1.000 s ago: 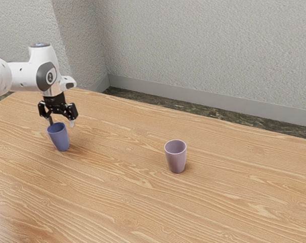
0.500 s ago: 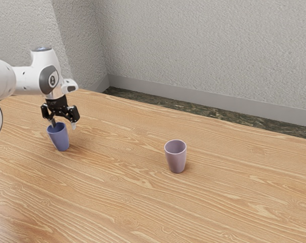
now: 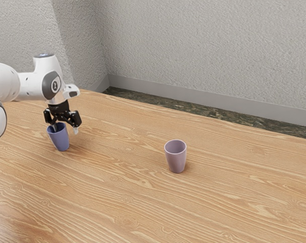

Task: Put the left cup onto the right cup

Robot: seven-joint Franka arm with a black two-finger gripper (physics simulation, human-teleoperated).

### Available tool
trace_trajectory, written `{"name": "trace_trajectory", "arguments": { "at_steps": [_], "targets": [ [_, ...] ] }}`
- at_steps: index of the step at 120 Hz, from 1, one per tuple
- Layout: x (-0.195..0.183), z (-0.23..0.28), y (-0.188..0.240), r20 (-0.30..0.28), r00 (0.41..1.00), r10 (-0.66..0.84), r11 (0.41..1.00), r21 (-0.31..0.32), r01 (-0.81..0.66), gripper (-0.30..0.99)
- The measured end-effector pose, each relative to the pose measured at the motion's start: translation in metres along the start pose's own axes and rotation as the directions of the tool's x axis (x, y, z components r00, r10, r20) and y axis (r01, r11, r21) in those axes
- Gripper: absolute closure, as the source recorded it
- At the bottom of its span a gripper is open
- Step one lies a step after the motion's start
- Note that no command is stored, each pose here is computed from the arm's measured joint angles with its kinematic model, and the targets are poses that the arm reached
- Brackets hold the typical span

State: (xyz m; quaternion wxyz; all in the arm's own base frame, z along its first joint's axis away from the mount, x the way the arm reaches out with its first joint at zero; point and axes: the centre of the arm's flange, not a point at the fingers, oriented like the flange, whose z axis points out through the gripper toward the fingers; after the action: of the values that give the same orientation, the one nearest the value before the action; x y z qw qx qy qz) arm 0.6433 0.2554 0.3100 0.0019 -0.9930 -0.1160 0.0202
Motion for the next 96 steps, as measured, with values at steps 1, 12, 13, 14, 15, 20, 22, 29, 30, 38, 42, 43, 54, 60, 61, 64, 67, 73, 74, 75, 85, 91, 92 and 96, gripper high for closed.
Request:
{"name": "trace_trajectory", "arguments": {
  "at_steps": [1, 12, 13, 14, 15, 20, 22, 29, 30, 38, 42, 43, 54, 60, 61, 64, 67, 73, 74, 75, 85, 91, 92, 96],
  "targets": [
    [0.0000, 0.0000, -0.0003, 0.000, 1.000, 0.000, 1.000, 0.000, 0.000, 0.03],
    [0.0002, -0.0001, -0.0019, -0.004, 1.000, 0.001, 1.000, 0.000, -0.001, 0.23],
    [0.0002, -0.0001, -0.0020, -0.004, 1.000, 0.001, 1.000, 0.000, -0.001, 0.25],
    [0.0002, -0.0001, -0.0021, -0.004, 1.000, 0.002, 1.000, 0.000, -0.002, 0.27],
    [0.0002, -0.0001, -0.0022, -0.004, 1.000, 0.002, 1.000, 0.000, -0.002, 0.29],
    [0.0003, -0.0002, -0.0025, -0.006, 1.000, 0.002, 1.000, 0.000, -0.002, 0.39],
    [0.0003, -0.0002, -0.0025, -0.006, 1.000, 0.002, 1.000, -0.001, -0.002, 0.42],
    [0.0004, -0.0010, -0.0026, -0.009, 1.000, 0.003, 1.000, -0.003, -0.003, 0.53],
    [0.0004, -0.0010, -0.0026, -0.009, 1.000, 0.003, 1.000, -0.003, -0.003, 0.54],
    [0.0005, -0.0014, -0.0027, -0.010, 1.000, 0.005, 1.000, -0.003, -0.005, 0.62],
    [0.0005, -0.0015, -0.0029, -0.011, 1.000, 0.006, 1.000, -0.003, -0.006, 0.65],
    [0.0005, -0.0015, -0.0030, -0.011, 1.000, 0.006, 1.000, -0.003, -0.006, 0.66],
    [0.0006, -0.0016, -0.0031, -0.011, 1.000, 0.009, 1.000, -0.001, -0.009, 0.71],
    [0.0006, -0.0016, -0.0035, -0.011, 1.000, 0.010, 1.000, 0.001, -0.010, 0.73],
    [0.0006, -0.0017, -0.0035, -0.011, 1.000, 0.010, 1.000, 0.001, -0.010, 0.73],
    [0.0005, -0.0017, -0.0036, -0.011, 1.000, 0.010, 1.000, 0.002, -0.010, 0.74],
    [0.0006, -0.0017, -0.0037, -0.011, 1.000, 0.011, 1.000, 0.002, -0.011, 0.75],
    [0.0006, -0.0022, -0.0038, -0.012, 1.000, 0.011, 1.000, 0.003, -0.011, 0.76],
    [0.0006, -0.0023, -0.0038, -0.012, 1.000, 0.012, 1.000, 0.003, -0.011, 0.76],
    [0.0006, -0.0024, -0.0038, -0.012, 1.000, 0.012, 1.000, 0.003, -0.012, 0.76],
    [0.0006, -0.0032, -0.0039, -0.014, 1.000, 0.012, 1.000, 0.004, -0.012, 0.77],
    [0.0006, -0.0039, -0.0039, -0.015, 1.000, 0.012, 1.000, 0.005, -0.012, 0.77],
    [0.0006, -0.0040, -0.0039, -0.015, 1.000, 0.012, 1.000, 0.005, -0.012, 0.77],
    [0.0006, -0.0050, -0.0040, -0.016, 1.000, 0.012, 1.000, 0.006, -0.012, 0.77]
  ]
}}
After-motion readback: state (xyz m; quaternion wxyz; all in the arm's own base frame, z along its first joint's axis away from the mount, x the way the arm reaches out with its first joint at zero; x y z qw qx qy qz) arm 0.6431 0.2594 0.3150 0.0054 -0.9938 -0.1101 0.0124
